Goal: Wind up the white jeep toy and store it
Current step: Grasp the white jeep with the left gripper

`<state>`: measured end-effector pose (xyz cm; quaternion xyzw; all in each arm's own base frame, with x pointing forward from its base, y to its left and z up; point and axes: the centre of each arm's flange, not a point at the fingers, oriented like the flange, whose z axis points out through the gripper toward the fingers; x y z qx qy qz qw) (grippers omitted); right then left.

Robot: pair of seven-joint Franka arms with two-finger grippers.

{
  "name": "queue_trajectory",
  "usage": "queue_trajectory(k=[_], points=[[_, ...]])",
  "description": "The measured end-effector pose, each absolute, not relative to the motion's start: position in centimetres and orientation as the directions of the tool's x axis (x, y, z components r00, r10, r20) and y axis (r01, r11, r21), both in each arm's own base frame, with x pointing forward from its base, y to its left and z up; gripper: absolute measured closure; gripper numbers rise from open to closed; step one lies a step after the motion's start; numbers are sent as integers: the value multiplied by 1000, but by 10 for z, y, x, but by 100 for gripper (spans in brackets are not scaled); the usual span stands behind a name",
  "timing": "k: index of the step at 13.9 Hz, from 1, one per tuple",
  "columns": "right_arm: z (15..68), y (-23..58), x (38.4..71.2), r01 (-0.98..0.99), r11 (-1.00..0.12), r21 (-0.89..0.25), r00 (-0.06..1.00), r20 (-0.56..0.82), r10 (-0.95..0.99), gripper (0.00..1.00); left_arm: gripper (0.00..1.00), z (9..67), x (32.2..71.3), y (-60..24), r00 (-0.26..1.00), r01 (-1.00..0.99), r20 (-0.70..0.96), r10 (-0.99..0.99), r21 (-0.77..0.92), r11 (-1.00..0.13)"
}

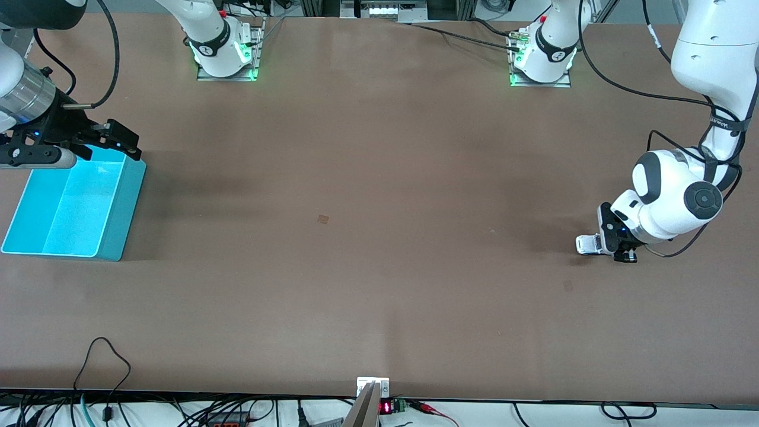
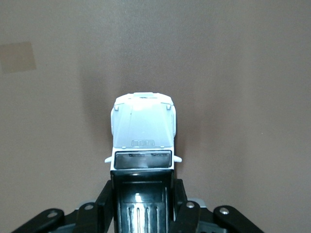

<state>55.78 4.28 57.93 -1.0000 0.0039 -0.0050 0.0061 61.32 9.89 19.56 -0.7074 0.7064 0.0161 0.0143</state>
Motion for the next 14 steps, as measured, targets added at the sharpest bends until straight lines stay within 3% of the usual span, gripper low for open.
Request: queue_trajectory(k=[14], points=[[579, 43, 558, -8, -1000, -12, 1000, 10, -8, 0, 49, 195, 605, 190, -14, -1000, -49, -999, -15, 15]])
